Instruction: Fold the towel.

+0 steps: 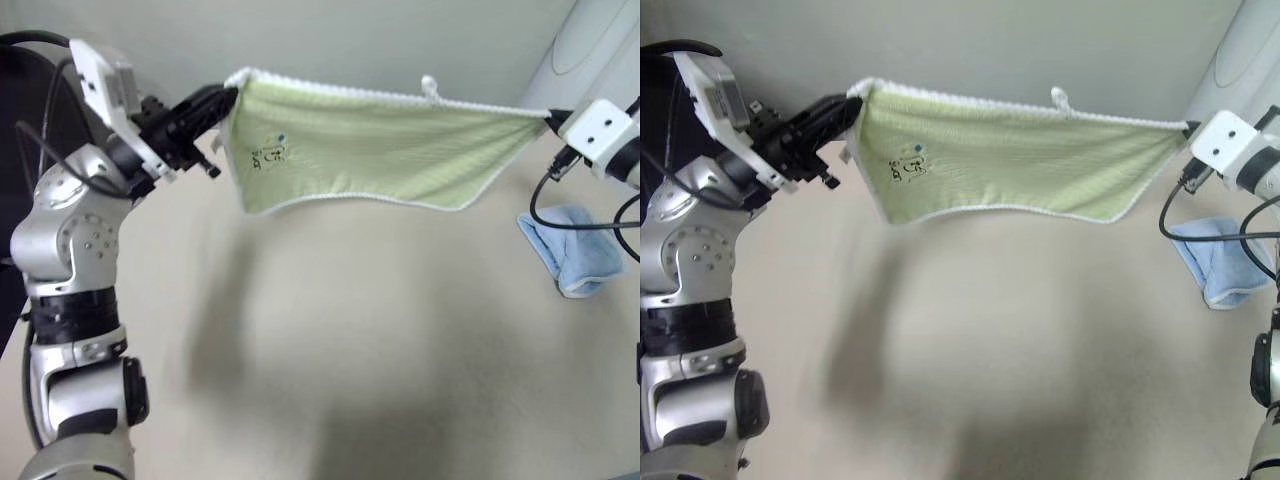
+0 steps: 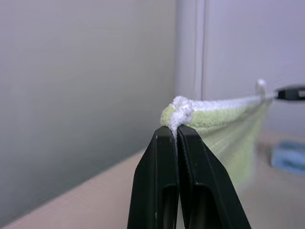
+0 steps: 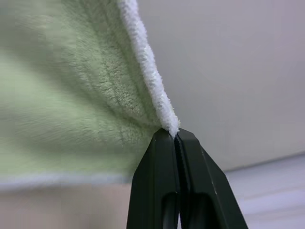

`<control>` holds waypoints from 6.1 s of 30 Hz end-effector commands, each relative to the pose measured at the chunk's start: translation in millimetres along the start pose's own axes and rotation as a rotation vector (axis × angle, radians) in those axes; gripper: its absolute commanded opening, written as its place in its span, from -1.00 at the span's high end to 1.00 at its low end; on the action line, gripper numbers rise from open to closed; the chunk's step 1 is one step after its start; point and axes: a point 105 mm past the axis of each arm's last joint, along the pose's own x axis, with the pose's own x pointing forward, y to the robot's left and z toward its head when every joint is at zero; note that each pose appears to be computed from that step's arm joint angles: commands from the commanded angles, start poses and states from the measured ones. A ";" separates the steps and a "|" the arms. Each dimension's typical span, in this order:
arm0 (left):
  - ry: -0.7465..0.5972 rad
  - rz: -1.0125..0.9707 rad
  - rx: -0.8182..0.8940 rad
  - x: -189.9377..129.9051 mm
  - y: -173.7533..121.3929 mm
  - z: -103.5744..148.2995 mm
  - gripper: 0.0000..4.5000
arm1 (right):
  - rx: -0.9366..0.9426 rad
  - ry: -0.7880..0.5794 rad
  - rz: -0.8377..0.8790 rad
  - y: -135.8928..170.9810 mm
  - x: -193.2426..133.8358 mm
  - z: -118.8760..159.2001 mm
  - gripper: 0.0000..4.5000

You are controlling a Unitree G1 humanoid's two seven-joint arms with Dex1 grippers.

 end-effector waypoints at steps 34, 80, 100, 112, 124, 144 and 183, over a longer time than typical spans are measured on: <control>0.272 0.113 -0.394 -103.7 -63.5 -83.1 0.98 | 0.053 0.117 0.490 77.0 -8.8 -21.9 1.00; 0.506 -0.006 -0.432 -137.8 -119.5 -100.4 0.98 | 0.123 0.167 0.698 78.4 -51.4 -26.5 1.00; 0.515 0.309 -0.267 -116.0 -28.0 -151.7 0.98 | -0.164 0.251 0.447 102.8 74.5 -17.4 1.00; 0.526 0.361 -0.258 -121.4 -22.4 -160.3 -0.58 | -0.233 0.259 0.270 78.1 69.1 -26.3 -0.52; 0.395 0.655 -0.035 -138.7 18.7 -115.5 -1.00 | 0.611 0.123 -0.047 43.7 27.5 -45.5 -0.99; 0.364 0.061 0.024 -53.6 -86.3 -124.4 -1.00 | 1.905 0.222 -0.154 127.2 -20.8 -43.7 -0.99; 0.385 0.081 0.024 -64.7 -96.1 -137.4 -1.00 | 1.953 0.121 -0.252 125.2 17.0 -56.7 0.97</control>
